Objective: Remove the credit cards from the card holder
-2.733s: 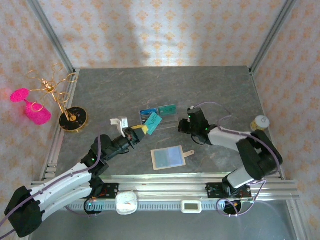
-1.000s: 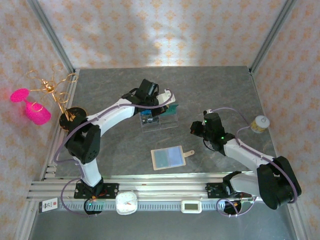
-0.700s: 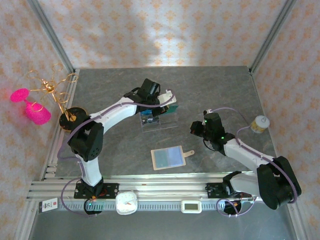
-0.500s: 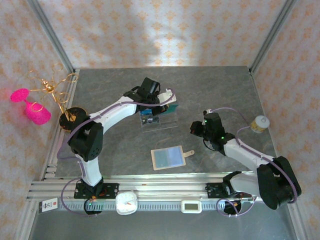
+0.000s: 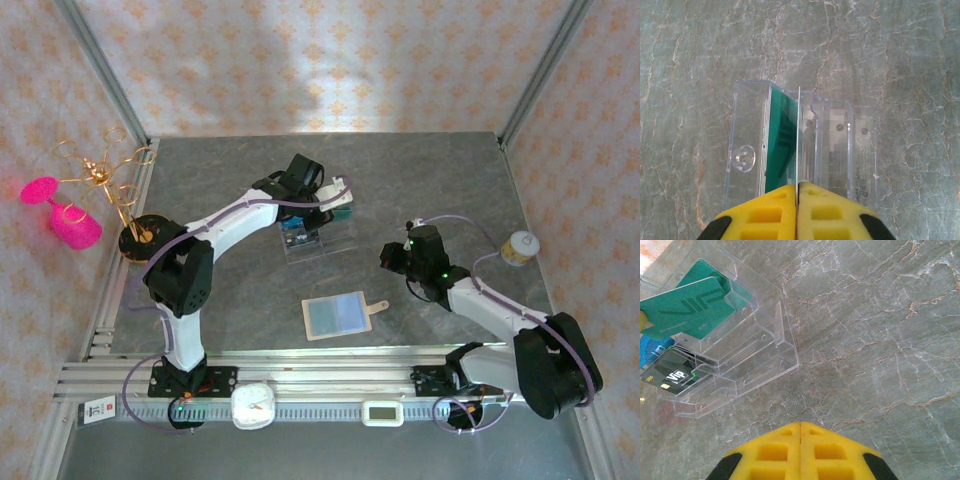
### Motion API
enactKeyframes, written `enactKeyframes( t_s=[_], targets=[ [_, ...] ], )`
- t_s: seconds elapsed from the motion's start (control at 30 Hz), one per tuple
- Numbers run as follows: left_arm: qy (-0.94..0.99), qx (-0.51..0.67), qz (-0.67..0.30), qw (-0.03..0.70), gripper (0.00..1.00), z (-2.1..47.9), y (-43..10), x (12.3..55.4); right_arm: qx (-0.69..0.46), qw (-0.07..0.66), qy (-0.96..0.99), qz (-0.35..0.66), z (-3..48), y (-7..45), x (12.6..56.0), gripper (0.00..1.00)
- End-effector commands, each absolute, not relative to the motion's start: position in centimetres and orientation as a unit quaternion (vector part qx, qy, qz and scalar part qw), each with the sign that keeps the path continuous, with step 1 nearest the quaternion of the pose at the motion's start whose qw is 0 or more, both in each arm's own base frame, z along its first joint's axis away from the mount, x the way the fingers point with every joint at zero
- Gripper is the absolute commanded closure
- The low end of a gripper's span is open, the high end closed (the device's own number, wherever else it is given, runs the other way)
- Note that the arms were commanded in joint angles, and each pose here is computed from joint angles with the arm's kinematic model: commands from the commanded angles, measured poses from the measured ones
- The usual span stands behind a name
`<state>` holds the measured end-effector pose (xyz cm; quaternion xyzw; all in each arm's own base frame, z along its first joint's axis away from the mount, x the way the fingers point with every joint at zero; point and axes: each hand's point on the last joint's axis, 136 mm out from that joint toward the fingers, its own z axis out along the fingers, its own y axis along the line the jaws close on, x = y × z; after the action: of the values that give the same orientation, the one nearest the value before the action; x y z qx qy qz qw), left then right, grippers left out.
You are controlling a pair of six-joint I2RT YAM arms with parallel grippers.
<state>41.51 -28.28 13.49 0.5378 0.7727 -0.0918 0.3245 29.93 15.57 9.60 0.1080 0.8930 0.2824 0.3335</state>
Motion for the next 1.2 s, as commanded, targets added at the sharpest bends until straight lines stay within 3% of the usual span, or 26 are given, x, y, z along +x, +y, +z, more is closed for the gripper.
enactKeyframes(
  t_s=[0.0, 0.1, 0.3, 0.6, 0.83, 1.0, 1.17],
  targets=[
    [0.794, 0.505, -0.083, 0.329, 0.83, 14.3, -27.5, 42.2, 0.096, 0.354, 0.881, 0.299, 11.6, 16.0, 30.6, 0.94],
    [0.793, 0.492, -0.091, 0.347, 0.75, 15.3, -27.5, 41.9, 0.087, 0.35, 0.881, 0.307, 11.6, 16.3, 30.4, 0.85],
    [0.786, 0.464, -0.118, 0.392, 0.72, 17.8, -27.7, 41.5, 0.064, 0.336, 0.885, 0.318, 11.3, 17.4, 29.8, 0.7],
    [0.799, 0.441, -0.11, 0.394, 0.72, 16.5, -27.3, 42.0, 0.022, 0.321, 0.883, 0.341, 11.7, 22.0, 32.1, 0.71],
    [0.781, 0.357, -0.108, 0.502, 0.73, 23.2, -26.2, 42.9, 0.019, 0.33, 0.876, 0.352, 13.1, 25.4, 36.0, 0.79],
    [0.732, 0.222, -0.201, 0.612, 0.67, 30.0, -24.6, 40.2, 0.022, 0.327, 0.878, 0.349, 12.9, 27.1, 37.6, 0.81],
    [0.703, 0.135, -0.306, 0.627, 0.62, 31.2, -23.5, 36.6, 0.033, 0.33, 0.881, 0.338, 12.6, 28.0, 39.3, 0.83]
  ],
)
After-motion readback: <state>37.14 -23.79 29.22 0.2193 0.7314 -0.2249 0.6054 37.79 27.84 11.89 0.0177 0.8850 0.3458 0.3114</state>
